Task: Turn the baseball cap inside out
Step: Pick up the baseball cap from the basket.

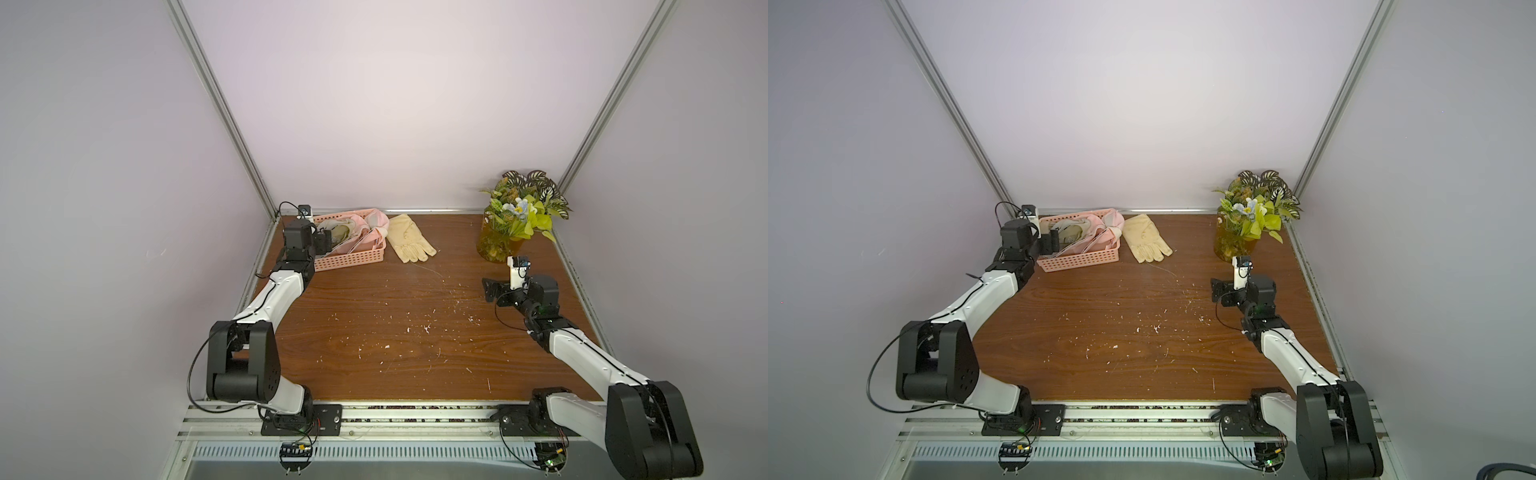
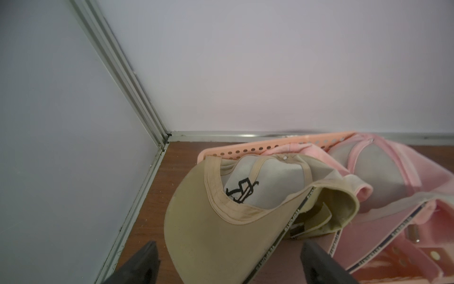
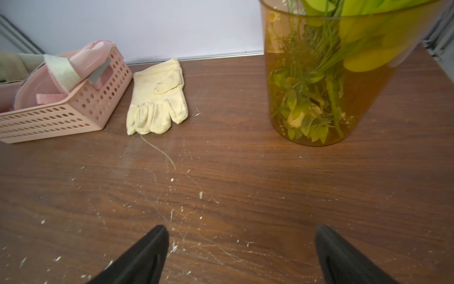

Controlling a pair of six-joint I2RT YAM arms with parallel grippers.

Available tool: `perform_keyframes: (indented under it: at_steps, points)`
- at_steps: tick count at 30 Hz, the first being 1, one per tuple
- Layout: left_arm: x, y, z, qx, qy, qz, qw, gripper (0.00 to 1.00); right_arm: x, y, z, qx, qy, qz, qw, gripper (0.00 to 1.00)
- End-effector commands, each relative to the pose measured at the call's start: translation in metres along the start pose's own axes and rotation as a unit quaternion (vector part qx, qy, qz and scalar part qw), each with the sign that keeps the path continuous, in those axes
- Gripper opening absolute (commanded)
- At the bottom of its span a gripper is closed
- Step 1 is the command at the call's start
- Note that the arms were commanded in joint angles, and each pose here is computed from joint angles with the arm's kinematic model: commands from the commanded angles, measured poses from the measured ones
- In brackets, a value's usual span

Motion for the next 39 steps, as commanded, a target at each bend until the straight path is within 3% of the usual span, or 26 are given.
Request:
perform_keyframes:
  at_steps: [1,7,13,18,22,27,33,39]
  points:
    - [-0.009,-0.005,-0.012,-0.013,0.081,-0.057,0.995,0.87,0.018,0.006,0.004,0.034,-0.019,0.01,0.999,1.0]
    - [-0.002,-0.013,-0.037,-0.028,0.105,-0.07,0.992,0.72,0.019,0.006,0.004,0.034,-0.018,0.01,0.999,1.0]
    - [-0.008,-0.019,-0.051,-0.048,0.123,-0.082,0.988,0.35,0.019,0.005,0.003,0.029,-0.014,0.009,0.999,1.0]
    - [-0.001,-0.028,-0.047,-0.042,0.108,-0.113,0.987,0.23,0.021,0.006,0.003,0.035,-0.013,0.009,0.999,0.99]
    - [0.015,-0.034,-0.037,-0.018,0.08,-0.131,0.988,0.07,0.024,0.005,0.007,0.029,-0.016,0.009,0.999,1.0]
    - [0.046,-0.039,-0.012,0.007,0.039,-0.127,0.991,0.04,0.035,0.006,0.015,0.029,-0.034,0.002,0.999,1.0]
    - [0.078,-0.052,0.035,-0.018,-0.005,-0.099,0.995,0.04,0.057,0.014,0.027,0.079,-0.074,-0.001,0.994,1.0]
    - [0.079,-0.079,0.077,-0.13,0.006,-0.071,0.989,0.01,0.078,0.031,0.039,0.174,-0.102,0.015,0.979,0.98]
Point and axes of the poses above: each gripper's point midway between its finger pads, its own z axis back along the fingers, its own y axis along the line the jaws close on, x = y × z, the point moved 10 cm from there along z, back along the fingers, and after that the axes turned 11 degrees about z, right-handed, at the moved point
